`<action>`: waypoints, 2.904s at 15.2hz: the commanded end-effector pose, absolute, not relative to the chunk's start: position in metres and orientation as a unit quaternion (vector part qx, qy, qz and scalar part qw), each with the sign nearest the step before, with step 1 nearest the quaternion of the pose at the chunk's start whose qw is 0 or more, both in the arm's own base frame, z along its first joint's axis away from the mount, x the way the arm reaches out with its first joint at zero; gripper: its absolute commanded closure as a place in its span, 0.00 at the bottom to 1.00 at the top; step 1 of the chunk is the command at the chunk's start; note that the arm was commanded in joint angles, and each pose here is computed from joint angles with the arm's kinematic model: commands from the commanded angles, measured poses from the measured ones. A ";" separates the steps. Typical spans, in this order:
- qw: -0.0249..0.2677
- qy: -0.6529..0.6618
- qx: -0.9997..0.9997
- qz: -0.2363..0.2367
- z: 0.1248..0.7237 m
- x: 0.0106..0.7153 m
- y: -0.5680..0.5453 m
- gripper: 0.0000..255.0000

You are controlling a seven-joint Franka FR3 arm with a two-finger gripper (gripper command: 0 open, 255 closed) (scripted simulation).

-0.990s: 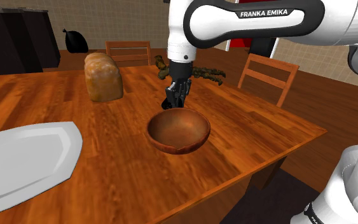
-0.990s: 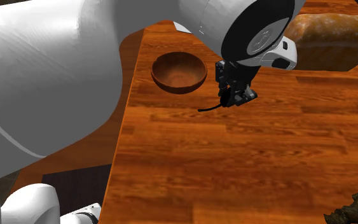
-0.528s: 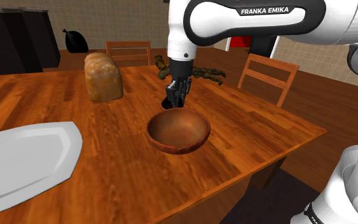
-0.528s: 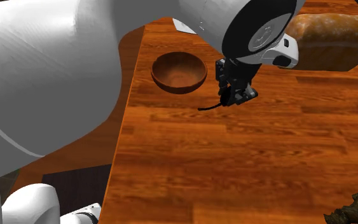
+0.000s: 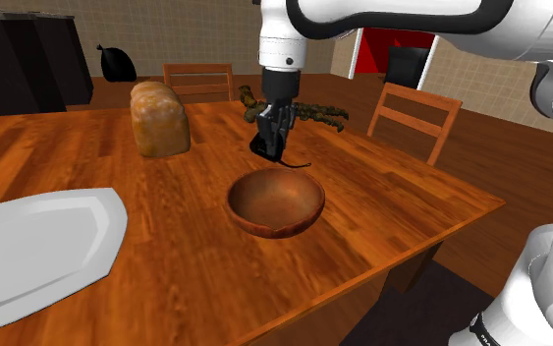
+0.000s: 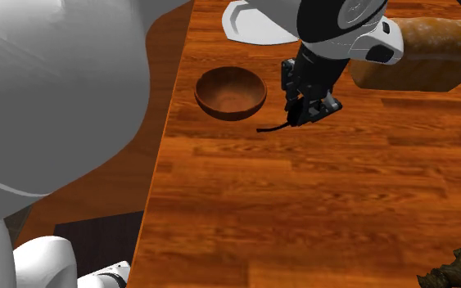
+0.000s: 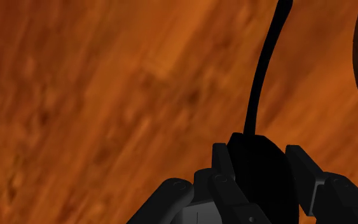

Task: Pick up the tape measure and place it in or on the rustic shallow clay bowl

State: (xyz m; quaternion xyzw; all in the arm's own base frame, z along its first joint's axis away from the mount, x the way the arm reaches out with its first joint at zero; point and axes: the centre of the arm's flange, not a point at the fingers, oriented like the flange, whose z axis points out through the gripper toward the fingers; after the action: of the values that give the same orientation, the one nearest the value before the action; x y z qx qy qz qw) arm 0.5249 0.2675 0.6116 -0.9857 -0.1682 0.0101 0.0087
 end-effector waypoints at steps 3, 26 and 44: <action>0.009 -0.168 -0.986 0.010 0.633 0.525 0.267 1.00; 0.009 -0.168 -0.986 0.010 0.717 0.459 0.331 1.00; 0.009 -0.168 -0.986 0.010 0.651 0.411 0.376 1.00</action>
State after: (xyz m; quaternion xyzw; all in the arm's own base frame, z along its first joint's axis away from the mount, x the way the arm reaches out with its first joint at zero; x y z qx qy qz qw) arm 0.4106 0.3766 0.6565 -0.9857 -0.1682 0.0105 0.0086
